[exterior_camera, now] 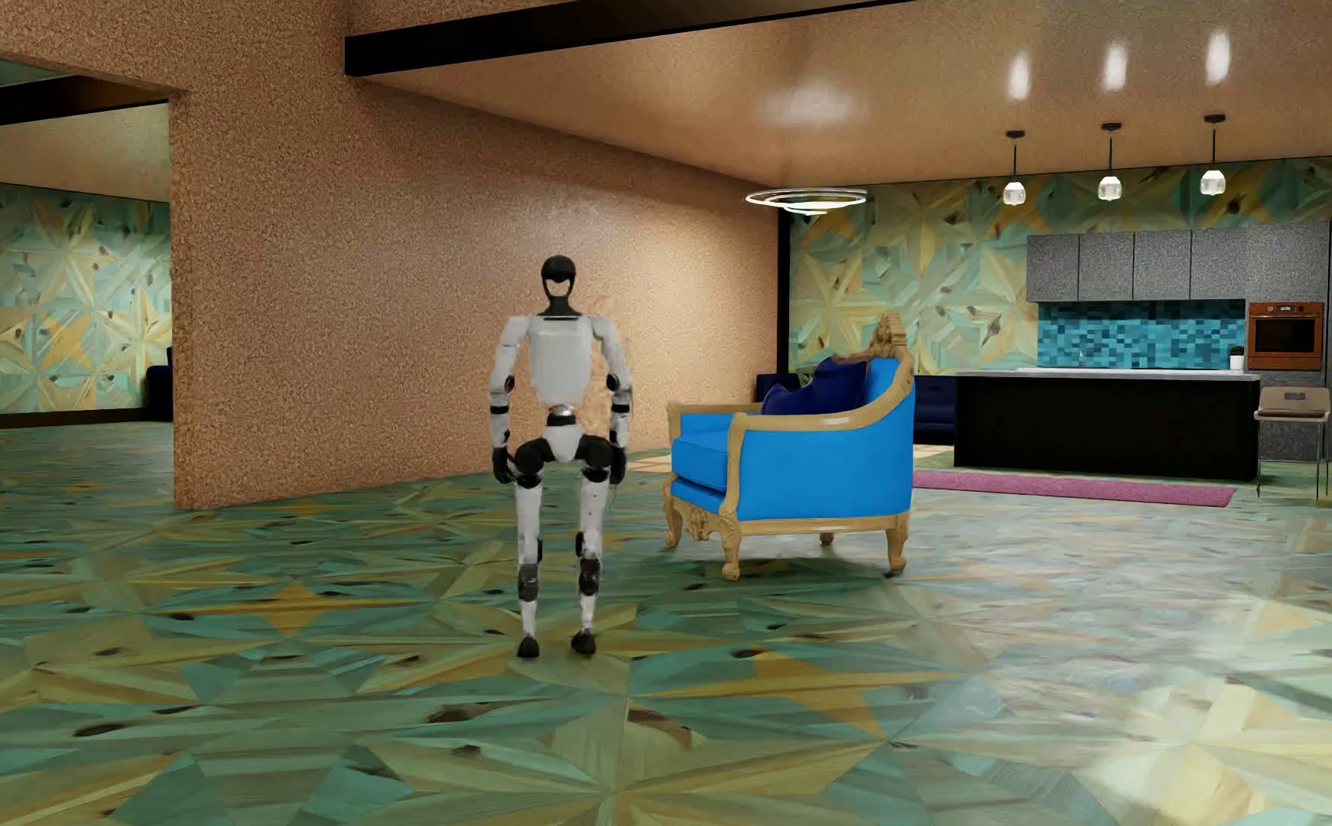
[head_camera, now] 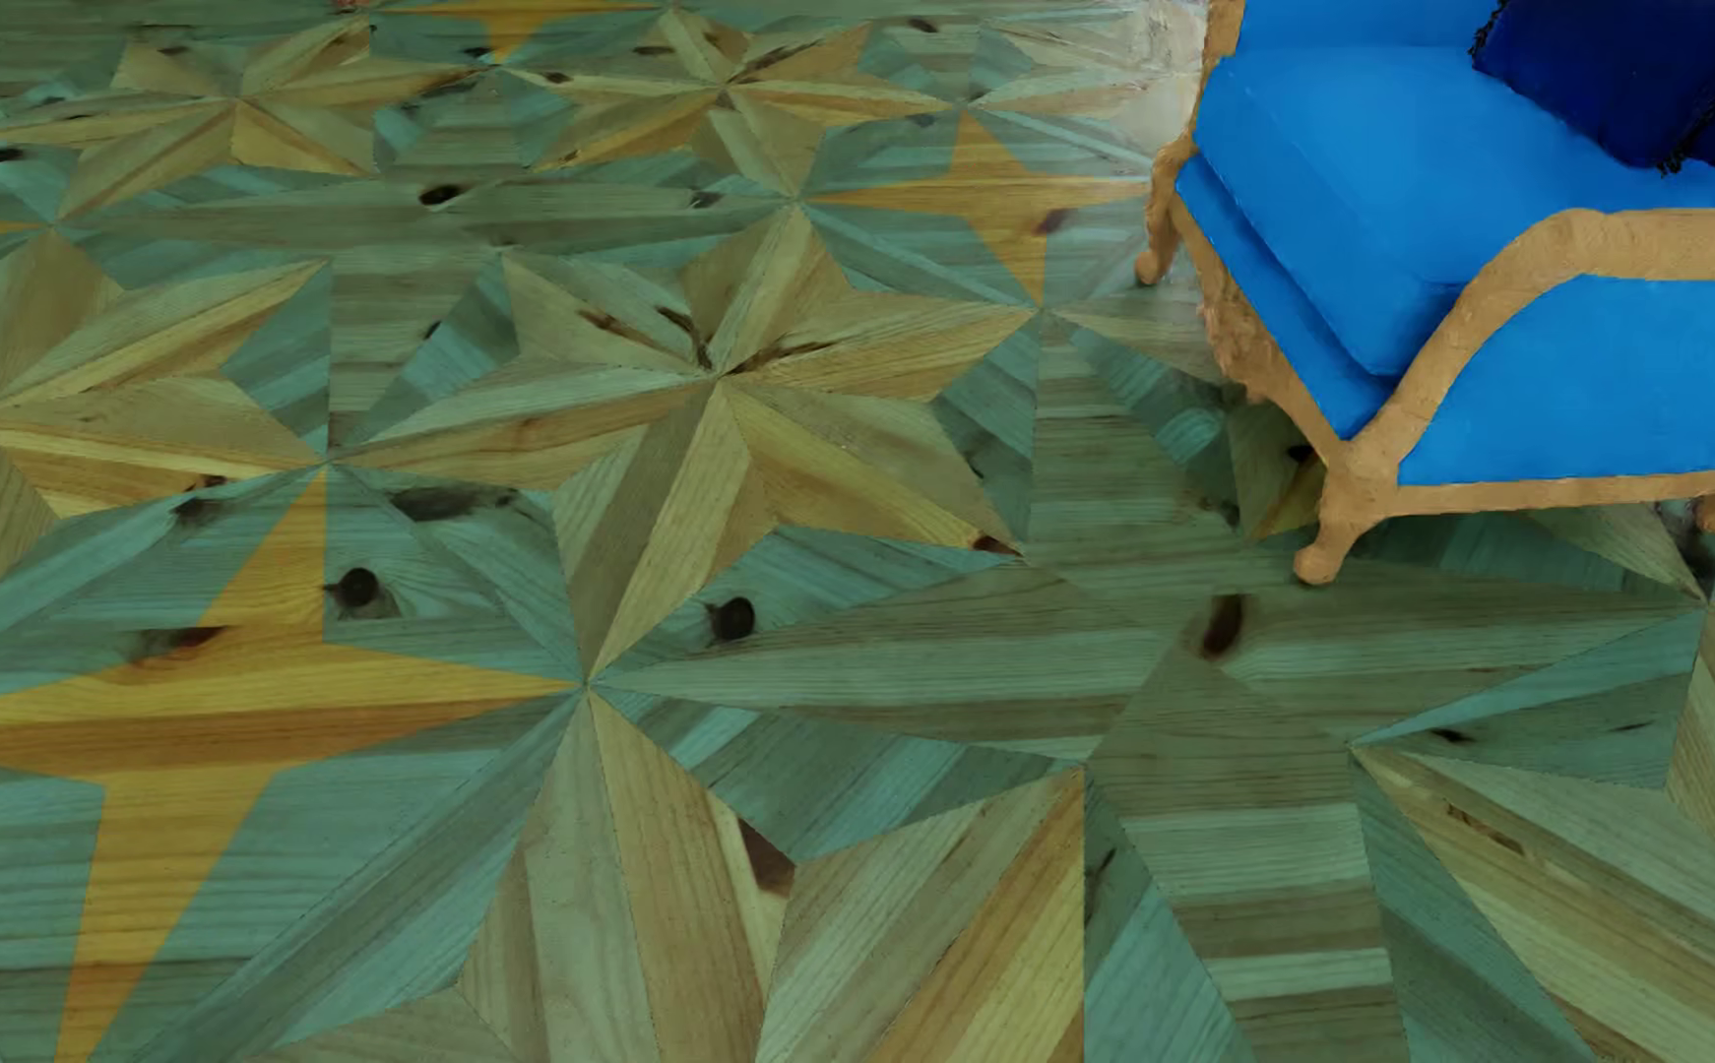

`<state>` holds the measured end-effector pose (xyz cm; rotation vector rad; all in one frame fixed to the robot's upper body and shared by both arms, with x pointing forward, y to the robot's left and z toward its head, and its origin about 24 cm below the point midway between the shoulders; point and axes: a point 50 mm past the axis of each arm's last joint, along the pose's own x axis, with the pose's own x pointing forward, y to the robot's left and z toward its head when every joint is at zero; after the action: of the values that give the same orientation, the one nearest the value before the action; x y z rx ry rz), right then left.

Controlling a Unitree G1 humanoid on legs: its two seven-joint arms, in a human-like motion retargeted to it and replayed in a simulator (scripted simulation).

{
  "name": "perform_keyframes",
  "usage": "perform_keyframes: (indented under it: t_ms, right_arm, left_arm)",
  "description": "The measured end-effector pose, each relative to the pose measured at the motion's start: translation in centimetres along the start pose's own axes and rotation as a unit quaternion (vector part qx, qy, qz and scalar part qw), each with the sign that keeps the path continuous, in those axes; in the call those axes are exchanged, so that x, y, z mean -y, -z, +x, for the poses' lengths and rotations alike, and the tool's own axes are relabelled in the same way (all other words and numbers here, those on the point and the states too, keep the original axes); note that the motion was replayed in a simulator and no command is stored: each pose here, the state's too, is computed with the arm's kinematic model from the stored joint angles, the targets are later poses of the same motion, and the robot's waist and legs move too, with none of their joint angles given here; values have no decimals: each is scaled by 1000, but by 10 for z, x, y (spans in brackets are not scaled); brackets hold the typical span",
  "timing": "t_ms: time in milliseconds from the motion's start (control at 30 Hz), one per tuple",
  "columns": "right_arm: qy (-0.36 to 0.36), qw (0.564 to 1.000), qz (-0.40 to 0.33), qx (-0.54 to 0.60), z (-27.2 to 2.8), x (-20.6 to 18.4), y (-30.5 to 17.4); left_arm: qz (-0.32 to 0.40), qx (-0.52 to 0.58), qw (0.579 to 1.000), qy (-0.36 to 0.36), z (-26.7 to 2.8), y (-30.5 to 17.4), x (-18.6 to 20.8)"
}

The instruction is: Walk around the blue armchair

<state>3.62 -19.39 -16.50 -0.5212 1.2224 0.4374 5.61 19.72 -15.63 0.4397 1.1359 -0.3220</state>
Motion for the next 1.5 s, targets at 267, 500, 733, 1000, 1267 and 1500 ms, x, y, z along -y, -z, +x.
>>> perform_keyframes:
  t_ms: [267, 500, 733, 1000, 1267, 1500]
  right_arm:
    - [12, 998, 10, 61, 2, 8, -34]
    - [8, 996, -36, 85, -1, 13, -42]
    - [46, 991, -27, 120, 3, 41, -76]
    - [-11, 998, -52, 40, 4, 1, -26]
    - [-18, 1000, -8, -3, -10, -13, 17]
    - [-42, 998, -33, -40, -13, -25, 35]
  left_arm:
    - [-7, 31, 999, -6, 5, -22, -3]
    - [-11, -15, 1000, 6, -3, 11, 7]
    - [-6, -106, 994, 14, -18, 62, 13]
    - [-7, -117, 993, 8, -18, 65, 9]
    - [13, 40, 999, -29, 0, -21, -25]
    - [-17, 13, 999, -36, 2, -9, -24]
